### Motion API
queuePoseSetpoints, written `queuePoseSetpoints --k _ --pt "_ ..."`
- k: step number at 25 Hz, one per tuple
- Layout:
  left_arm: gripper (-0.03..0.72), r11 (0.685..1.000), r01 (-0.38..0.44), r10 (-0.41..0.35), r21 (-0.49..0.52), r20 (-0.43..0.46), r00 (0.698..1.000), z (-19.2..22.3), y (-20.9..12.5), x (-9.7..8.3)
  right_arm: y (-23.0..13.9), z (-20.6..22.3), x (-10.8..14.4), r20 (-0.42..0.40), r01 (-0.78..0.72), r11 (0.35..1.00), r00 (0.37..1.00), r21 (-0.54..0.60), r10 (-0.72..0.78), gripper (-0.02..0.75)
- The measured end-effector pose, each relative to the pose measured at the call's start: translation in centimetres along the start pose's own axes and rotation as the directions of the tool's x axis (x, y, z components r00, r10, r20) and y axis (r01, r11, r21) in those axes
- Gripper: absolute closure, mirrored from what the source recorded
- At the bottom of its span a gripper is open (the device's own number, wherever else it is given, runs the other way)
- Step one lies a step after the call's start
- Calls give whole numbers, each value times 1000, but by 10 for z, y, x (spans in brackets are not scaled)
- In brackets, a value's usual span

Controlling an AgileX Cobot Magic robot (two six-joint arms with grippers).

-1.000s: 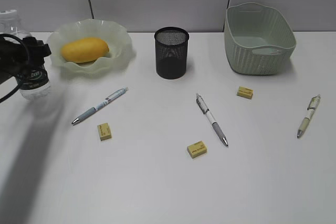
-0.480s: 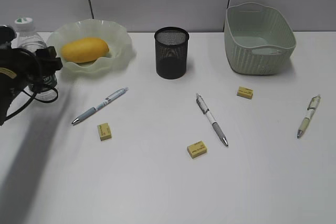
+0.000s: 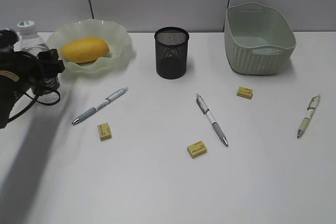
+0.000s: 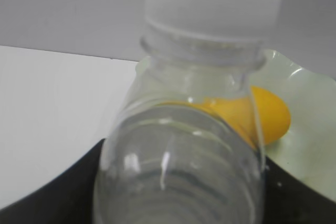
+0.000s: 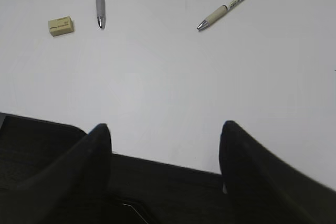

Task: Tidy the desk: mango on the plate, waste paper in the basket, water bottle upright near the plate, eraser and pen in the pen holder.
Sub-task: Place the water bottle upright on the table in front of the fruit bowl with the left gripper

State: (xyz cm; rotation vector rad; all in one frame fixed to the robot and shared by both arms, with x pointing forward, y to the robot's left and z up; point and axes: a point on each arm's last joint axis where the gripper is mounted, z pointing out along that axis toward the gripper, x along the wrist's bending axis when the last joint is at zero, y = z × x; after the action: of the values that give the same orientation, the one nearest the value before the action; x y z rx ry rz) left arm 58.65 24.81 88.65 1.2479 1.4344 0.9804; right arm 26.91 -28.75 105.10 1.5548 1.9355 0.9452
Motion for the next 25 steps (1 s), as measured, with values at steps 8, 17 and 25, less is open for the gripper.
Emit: queuePoseSetpoints --k 8,17,25 --pt "82 998 -16 16 55 7 1000 -11 -12 1 0 0 0 0 0 1000 1000 0 0 230" --pt "64 993 -39 36 112 27 999 -31 -17 3 0 0 0 0 0 1000 1000 0 0 230" --pt "61 960 -47 41 275 31 999 -69 -13 7 0 0 0 0 0 1000 1000 0 0 230"
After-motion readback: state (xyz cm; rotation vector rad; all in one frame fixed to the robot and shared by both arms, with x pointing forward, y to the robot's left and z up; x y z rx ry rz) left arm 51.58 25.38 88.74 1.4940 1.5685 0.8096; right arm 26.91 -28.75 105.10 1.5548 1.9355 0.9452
